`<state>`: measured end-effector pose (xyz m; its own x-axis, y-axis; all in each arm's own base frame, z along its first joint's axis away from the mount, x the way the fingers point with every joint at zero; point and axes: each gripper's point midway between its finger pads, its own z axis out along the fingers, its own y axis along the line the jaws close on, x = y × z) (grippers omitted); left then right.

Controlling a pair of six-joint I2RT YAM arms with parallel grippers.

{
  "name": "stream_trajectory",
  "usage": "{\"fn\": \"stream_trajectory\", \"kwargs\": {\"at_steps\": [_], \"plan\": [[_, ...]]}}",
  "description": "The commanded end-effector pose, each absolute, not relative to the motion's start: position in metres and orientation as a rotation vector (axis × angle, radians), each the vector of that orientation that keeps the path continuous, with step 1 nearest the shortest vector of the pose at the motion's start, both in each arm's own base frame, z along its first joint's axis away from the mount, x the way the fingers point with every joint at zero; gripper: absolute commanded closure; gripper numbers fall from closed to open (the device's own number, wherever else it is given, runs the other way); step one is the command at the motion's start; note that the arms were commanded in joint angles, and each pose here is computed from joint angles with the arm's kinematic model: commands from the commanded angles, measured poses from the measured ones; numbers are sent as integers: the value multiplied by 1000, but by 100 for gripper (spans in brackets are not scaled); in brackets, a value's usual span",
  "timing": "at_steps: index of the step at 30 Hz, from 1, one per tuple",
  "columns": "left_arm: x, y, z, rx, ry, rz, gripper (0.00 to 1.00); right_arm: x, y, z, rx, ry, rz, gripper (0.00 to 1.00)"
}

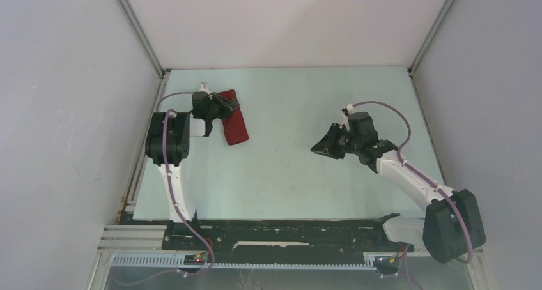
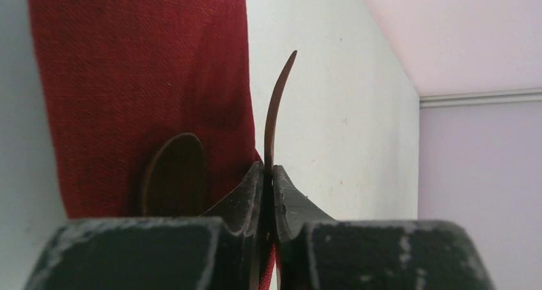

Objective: Fold the napkin into a case and place the utensils inside
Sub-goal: Insert the fork into the folded napkin.

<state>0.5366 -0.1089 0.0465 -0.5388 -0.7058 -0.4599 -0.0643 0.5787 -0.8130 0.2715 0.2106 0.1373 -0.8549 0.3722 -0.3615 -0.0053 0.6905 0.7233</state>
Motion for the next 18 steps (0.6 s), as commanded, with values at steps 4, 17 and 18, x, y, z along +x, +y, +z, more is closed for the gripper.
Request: {"fn": "stream_trajectory", "kwargs": {"at_steps": [4,17,18], "plan": [[541,-115,89,-575,1863,-1012,86,270,214,150,256,2356,1062,71],[534,-106,86,-597,1887,-948,75,268,214,151,254,2349,1065,71],[534,-105,85,-601,1898,-944,74,268,214,152,253,2349,1066,71]]}}
